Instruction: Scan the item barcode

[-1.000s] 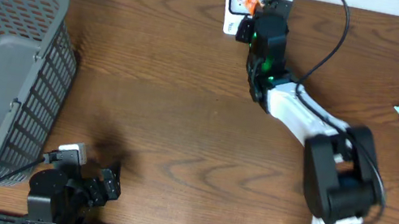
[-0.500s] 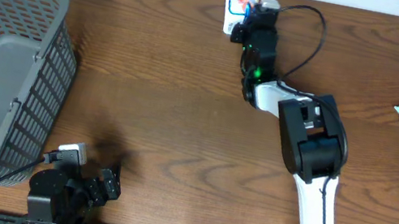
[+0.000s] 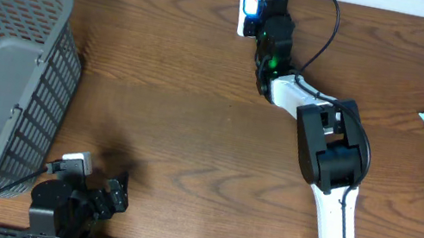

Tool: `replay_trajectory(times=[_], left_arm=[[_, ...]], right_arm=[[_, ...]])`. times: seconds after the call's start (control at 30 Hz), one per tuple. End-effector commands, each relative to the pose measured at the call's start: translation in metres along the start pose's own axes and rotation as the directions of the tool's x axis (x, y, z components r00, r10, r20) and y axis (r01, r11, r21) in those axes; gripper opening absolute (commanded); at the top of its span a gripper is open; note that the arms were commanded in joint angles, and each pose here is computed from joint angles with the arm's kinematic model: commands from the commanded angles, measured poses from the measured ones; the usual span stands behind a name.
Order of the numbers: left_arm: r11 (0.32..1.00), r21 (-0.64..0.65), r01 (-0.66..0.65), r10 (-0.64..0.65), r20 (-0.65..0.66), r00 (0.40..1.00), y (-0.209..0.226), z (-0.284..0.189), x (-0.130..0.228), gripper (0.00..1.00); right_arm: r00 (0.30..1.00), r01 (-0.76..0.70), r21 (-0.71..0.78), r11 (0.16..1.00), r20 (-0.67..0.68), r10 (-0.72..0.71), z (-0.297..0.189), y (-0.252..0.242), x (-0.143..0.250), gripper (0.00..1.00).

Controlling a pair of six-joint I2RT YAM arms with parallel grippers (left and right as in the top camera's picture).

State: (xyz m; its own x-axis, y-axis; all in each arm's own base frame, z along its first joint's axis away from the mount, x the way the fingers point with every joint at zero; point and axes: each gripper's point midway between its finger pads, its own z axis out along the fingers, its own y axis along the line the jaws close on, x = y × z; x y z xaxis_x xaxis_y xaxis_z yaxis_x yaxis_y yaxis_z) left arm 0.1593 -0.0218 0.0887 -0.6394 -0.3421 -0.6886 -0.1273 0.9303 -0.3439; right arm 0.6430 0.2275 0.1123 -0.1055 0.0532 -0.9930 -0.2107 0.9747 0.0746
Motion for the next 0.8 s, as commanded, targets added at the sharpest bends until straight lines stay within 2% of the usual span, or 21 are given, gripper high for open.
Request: replay_trajectory(times=[0.0, 0.1, 0.2, 0.37, 0.47, 0.57, 0.63, 0.77], left_arm=[[1.000, 0.008, -0.006, 0.006, -0.009, 1.000, -0.001, 0.001, 0.002, 0.98], [1.000, 0.008, -0.006, 0.006, -0.009, 1.000, -0.001, 0.001, 0.002, 0.98], [1.000, 0.008, -0.006, 0.006, -0.009, 1.000, -0.001, 0.001, 0.002, 0.98], [1.000, 0.008, -0.006, 0.006, -0.009, 1.000, -0.001, 0.001, 0.002, 0.98], [1.000, 0.008, -0.006, 0.006, -0.009, 1.000, -0.001, 0.001, 0.002, 0.98], [1.000, 0.008, -0.006, 0.006, -0.008, 1.000, -0.001, 0.001, 0.002, 0.98], [1.000, 0.008, -0.006, 0.006, -0.008, 1.000, -0.001, 0.001, 0.002, 0.98], [1.000, 0.008, -0.006, 0.006, -0.008, 1.000, -0.001, 0.001, 0.002, 0.98]], right_arm=[[0.999, 0.022, -0.026, 0.999, 0.048, -0.021, -0.005, 0.017, -0.044, 0.01], [0.999, 0.032, -0.020, 0.999, -0.011, -0.032, -0.020, 0.020, -0.078, 0.01], [0.990, 0.064, 0.077, 0.995, -0.133, -0.054, -0.047, -0.003, -0.106, 0.01], [0.932, 0.229, 0.333, 0.915, -0.345, -0.108, -0.116, -0.086, -0.143, 0.01], [0.870, 0.314, 0.426, 0.848, -0.486, -0.078, -0.163, -0.139, -0.144, 0.01], [0.781, 0.351, 0.495, 0.795, -0.623, 0.043, -0.213, -0.197, -0.125, 0.01], [0.723, 0.343, 0.578, 0.740, -0.666, 0.185, -0.248, -0.239, -0.106, 0.01], [0.639, 0.294, 0.752, 0.590, -0.614, 0.463, -0.308, -0.317, -0.057, 0.01]])
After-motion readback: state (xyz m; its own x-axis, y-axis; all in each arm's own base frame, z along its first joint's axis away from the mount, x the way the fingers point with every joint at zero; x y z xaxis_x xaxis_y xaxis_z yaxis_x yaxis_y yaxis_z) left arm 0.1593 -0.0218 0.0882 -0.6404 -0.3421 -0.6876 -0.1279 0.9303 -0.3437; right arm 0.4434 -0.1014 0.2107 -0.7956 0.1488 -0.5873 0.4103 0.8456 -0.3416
